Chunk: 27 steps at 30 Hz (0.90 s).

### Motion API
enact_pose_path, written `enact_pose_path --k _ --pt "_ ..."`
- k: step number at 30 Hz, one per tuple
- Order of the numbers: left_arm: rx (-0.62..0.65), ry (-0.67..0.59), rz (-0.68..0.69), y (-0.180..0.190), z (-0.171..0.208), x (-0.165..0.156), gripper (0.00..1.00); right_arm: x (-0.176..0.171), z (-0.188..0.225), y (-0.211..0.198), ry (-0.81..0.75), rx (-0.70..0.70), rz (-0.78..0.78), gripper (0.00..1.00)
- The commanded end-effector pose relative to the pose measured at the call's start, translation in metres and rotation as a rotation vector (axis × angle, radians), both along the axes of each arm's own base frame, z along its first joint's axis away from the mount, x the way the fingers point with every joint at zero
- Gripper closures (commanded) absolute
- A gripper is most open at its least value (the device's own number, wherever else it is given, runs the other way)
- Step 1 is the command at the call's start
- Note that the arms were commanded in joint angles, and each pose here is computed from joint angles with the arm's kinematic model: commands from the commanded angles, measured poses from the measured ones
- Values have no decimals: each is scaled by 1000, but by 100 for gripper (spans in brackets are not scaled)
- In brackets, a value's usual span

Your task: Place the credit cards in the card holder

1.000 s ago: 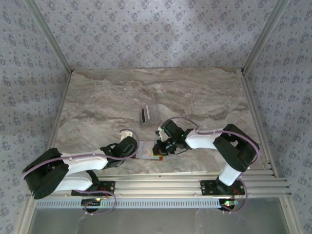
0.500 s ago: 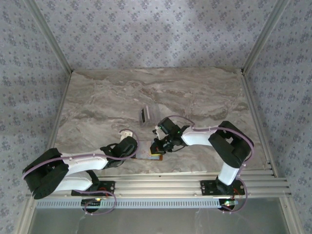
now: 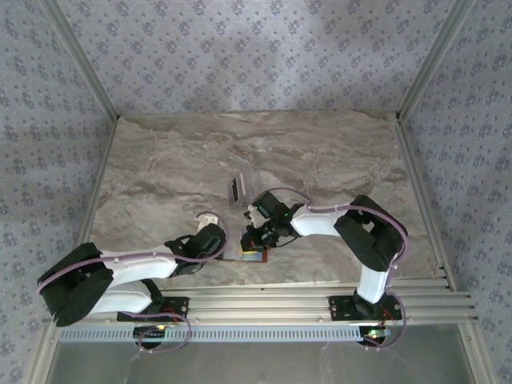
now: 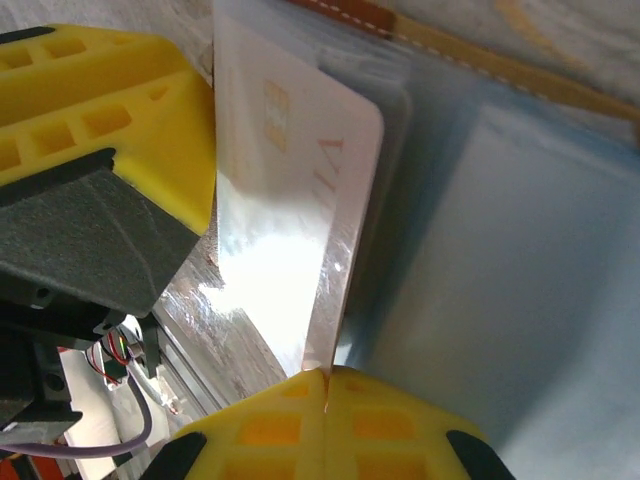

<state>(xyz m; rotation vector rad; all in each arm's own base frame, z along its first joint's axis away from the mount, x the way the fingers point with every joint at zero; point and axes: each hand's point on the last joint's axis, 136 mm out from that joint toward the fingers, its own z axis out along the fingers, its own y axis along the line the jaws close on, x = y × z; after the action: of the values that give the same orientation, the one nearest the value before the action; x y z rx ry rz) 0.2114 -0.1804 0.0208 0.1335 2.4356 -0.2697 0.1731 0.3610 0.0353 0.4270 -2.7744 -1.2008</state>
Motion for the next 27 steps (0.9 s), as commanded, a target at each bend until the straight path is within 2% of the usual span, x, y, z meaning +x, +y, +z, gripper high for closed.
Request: enact_pose_path --k 1,8,11,20,23,27 --pt "-3 24 -23 -3 -6 -5 75 3 3 11 -13 4 11 100" --pt "-19 23 -23 -4 -4 -5 75 4 3 22 -22 19 14 100" --pt "-25 23 -24 -4 -2 -6 74 8 0 13 -93 -64 20 99" --pt "-30 16 -10 2 0 -8 73 15 18 -27 -249 -205 14 67" --pt "-31 15 -10 3 1 -8 73 18 27 -37 -292 -233 4 61" --pt "-39 19 -17 0 2 -9 73 27 38 -48 -373 -292 1 61"
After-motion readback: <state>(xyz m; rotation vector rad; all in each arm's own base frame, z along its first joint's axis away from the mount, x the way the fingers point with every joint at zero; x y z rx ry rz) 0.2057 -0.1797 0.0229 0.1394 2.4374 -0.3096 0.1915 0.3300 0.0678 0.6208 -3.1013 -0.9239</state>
